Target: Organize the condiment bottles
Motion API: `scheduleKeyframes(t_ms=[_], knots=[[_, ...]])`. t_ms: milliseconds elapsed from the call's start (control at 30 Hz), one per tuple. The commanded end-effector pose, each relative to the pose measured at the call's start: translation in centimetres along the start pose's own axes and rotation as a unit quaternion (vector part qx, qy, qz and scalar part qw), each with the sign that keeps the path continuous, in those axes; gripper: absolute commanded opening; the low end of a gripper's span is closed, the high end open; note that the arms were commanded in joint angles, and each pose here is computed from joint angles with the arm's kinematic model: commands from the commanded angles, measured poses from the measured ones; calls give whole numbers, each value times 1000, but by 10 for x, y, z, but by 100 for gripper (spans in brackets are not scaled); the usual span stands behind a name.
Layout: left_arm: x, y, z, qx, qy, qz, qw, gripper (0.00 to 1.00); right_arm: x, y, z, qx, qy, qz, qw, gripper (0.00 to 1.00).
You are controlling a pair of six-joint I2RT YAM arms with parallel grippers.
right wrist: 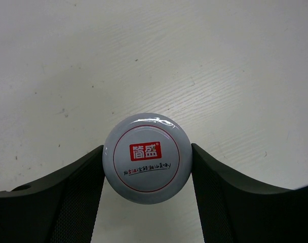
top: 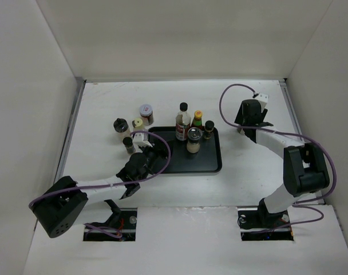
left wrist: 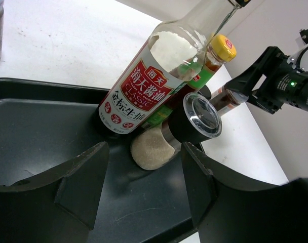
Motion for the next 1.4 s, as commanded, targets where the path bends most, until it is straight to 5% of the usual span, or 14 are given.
scheduleKeyframes(t_ms=[0, 567, 1167, 1367], knots=[[-10, 5, 2, -14, -28, -19, 999, 57, 8, 22, -23, -62, 16, 29, 998, 44], [-12, 5, 2, -13, -33, -20, 999, 57, 65, 7, -150, -114, 190, 29, 975, 42], [-14, 10, -2, -22, -40, -20, 999, 57, 114, -36, -140, -84, 212, 14, 974, 42], [-14, 10, -2, -23, -38, -19, 999, 57, 117, -42, -137, -86, 195, 2, 977, 54]])
Point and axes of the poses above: each gripper's point midway between its finger pads, its own z axis out along the fingers, its own x axis along the line the jaws close on, y = z × x, the point moved 10 cm from there along -z, back along the fingers, and after that the axes turned 10 degrees about -z, right-handed, at the moved point
